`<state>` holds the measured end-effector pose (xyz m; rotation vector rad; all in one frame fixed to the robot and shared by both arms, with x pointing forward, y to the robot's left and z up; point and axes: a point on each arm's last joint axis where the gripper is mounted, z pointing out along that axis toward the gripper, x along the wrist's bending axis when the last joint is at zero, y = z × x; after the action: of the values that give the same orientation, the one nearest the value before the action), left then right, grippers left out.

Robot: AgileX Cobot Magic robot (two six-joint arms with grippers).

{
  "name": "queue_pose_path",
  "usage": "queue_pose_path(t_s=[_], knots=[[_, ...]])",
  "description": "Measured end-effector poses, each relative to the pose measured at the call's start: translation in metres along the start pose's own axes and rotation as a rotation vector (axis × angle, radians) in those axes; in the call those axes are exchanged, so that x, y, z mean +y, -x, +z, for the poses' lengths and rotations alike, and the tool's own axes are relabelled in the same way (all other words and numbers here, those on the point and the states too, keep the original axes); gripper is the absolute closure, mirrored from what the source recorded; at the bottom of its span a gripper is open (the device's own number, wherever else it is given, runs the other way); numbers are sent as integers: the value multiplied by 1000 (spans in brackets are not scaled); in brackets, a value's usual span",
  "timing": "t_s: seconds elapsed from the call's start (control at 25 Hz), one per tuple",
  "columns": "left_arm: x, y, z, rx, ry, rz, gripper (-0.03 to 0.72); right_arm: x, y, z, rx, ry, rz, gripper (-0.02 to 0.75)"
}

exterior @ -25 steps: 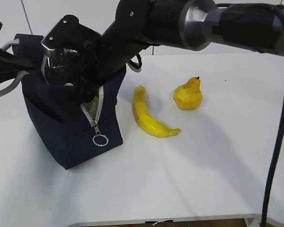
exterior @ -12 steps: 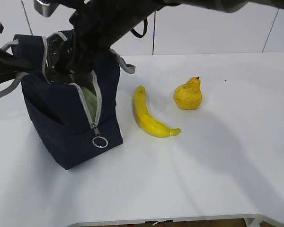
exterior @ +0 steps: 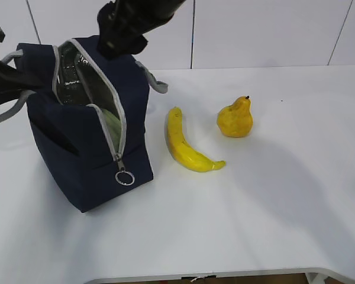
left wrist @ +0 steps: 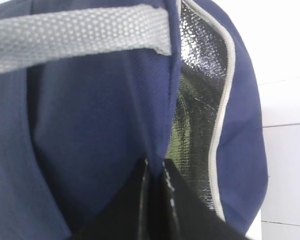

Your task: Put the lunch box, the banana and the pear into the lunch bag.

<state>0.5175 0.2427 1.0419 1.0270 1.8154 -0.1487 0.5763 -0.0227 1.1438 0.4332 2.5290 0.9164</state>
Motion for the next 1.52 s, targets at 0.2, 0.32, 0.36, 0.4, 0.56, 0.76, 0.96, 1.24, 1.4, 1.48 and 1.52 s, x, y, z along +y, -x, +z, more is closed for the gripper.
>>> queue_pose_path(t_s=[0.2,0.32,0.36,0.4,0.56,0.76,0.96,1.24,1.4,1.48,1.52], knots=[[0,0,0,2,4,6,699,-10,8,-16,-94,-124,98,191],[1,-1,0,6,11,6,699,-18,11,-22,-121,-203,112,191],[1,-1,0,6,13,6,700,-21,12,-24,-117,-229,133,191],[1,-1,0,8,15,6,700,-24,13,-25,-113,-250,153,191],[2,-1,0,8,17,6,700,-38,25,-29,-65,-290,265,191],[2,-1,0,8,17,6,700,-60,53,-36,-4,-258,431,191],[2,-1,0,8,17,6,700,-85,56,-28,83,-280,492,191],[2,-1,0,9,18,6,700,-109,45,1,109,-262,519,191],[2,-1,0,9,18,6,700,-128,35,22,116,-239,517,191],[2,-1,0,9,18,6,700,-136,29,32,134,-205,503,191],[2,-1,0,9,18,6,700,-140,25,36,149,-186,494,191]])
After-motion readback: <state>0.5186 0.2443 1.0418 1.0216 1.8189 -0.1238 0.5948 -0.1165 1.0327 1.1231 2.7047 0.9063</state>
